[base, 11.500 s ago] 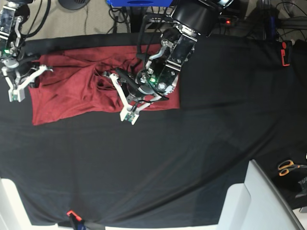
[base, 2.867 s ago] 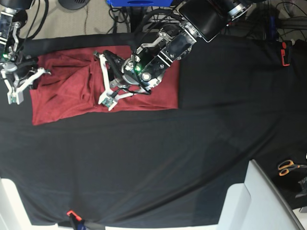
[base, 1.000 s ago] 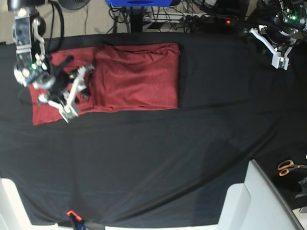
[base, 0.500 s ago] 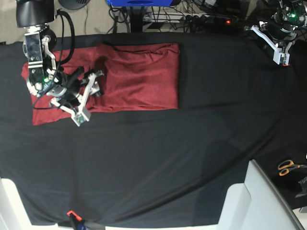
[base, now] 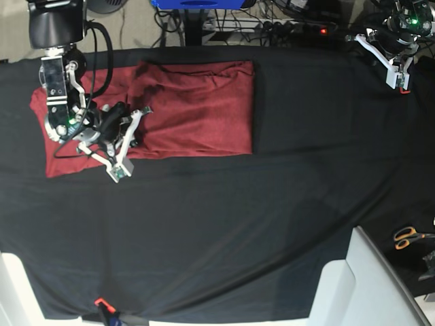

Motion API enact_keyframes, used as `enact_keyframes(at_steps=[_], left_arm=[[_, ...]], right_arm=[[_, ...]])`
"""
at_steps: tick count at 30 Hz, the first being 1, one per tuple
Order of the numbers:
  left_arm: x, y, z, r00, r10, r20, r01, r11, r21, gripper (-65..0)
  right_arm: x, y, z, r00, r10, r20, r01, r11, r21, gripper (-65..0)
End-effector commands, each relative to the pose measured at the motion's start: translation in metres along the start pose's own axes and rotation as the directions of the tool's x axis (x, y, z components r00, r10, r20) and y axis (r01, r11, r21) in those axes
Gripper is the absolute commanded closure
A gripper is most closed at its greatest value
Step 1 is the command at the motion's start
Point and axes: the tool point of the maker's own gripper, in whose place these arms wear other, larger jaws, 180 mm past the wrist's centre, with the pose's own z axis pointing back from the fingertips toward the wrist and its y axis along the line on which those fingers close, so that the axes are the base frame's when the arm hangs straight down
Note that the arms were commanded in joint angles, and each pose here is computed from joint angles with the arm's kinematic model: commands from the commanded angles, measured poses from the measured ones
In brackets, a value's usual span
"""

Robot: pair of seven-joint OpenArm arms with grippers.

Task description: Fold the T-shirt properly

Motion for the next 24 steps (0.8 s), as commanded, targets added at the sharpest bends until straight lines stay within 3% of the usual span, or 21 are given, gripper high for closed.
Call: enact_keyframes(at_steps=[1, 24], left_arm=[[0.007, 0.005, 0.004, 1.0, -0.011, 0.022, 0.01, 1.0, 0.009, 0.0], [0.008, 0.006, -0.002, 1.0, 0.005, 0.021, -0.005, 1.0, 0.008, 0.0]], right_arm=[[0.017, -0.005, 0.005, 0.999, 0.009, 0.052, -0.009, 1.0, -0.006, -0.3], [0.03, -0.024, 0.01, 0.998, 0.027, 0.061, -0.024, 0.999, -0.048, -0.8]])
